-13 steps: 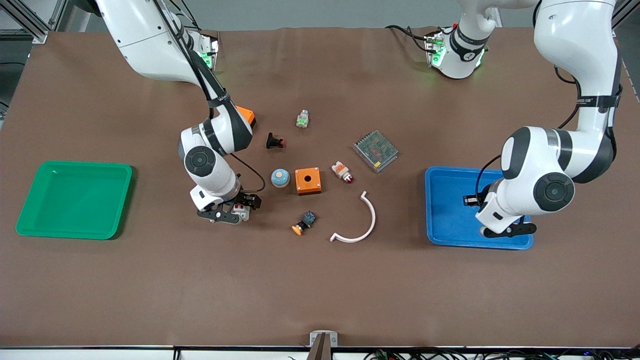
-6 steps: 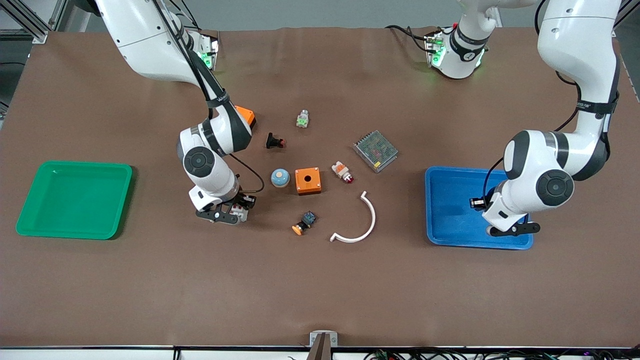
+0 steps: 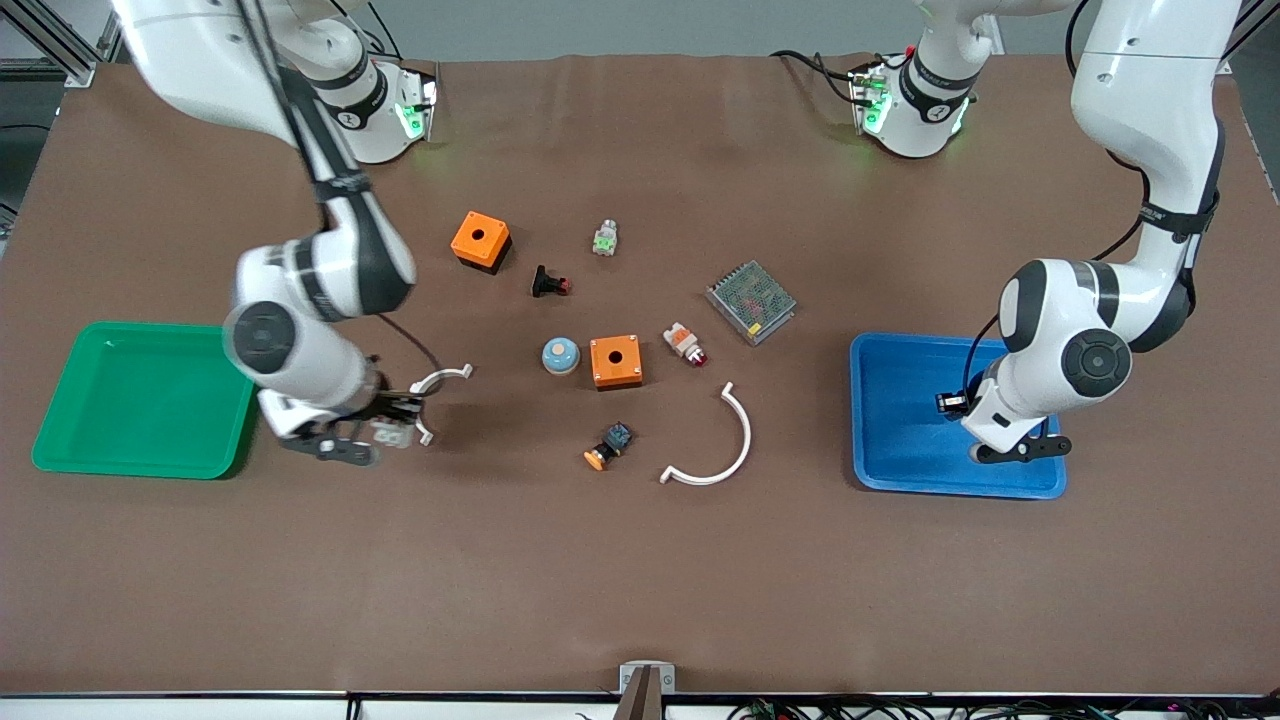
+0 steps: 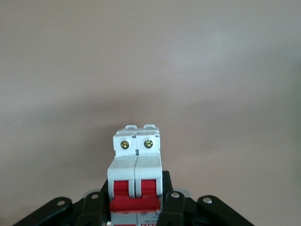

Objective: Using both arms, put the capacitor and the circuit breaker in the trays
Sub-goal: 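Lower the capacitor into the blue tray while the right gripper carries the breaker, then open the left gripper and lift away while the right gripper lowers the breaker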

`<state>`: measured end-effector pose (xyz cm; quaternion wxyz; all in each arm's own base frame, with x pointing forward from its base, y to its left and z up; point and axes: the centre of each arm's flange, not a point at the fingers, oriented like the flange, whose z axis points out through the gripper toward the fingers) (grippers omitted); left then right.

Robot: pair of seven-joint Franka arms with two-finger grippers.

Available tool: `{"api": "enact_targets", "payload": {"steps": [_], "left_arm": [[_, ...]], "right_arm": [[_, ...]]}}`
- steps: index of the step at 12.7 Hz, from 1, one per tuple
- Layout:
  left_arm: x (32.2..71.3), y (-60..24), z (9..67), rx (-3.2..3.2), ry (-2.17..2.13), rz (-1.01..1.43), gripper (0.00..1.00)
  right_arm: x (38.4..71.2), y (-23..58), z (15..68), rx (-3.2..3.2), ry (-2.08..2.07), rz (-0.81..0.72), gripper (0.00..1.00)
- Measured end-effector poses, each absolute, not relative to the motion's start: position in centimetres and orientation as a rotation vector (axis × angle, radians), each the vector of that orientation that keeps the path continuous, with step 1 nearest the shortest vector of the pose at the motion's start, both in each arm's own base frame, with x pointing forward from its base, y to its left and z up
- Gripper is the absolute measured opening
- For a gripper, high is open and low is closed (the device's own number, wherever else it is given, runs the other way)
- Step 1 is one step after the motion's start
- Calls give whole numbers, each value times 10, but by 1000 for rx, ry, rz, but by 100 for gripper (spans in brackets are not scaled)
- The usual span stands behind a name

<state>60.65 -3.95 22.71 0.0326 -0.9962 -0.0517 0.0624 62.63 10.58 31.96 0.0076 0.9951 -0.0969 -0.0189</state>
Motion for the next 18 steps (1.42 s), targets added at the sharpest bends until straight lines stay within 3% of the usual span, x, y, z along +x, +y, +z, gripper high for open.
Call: {"api": "enact_targets", "payload": {"steps": [4, 7, 12, 13, 18], "left_arm": [[601, -29, 217, -3068, -176, 182, 34], [596, -28, 211, -3072, -177, 171, 34], [594, -25, 207, -3073, -172, 178, 36], [594, -24, 208, -3076, -132, 178, 39], [603, -13, 252, -3085, 46, 133, 93]], "right_arm": [[623, -43, 340, 3134, -172, -80, 40], [604, -140, 330, 3146, -137, -106, 40], [568, -198, 290, 3116, -129, -57, 40], [562, -202, 284, 3109, -134, -52, 40], [541, -252, 271, 3067, -108, 37, 40]]}}
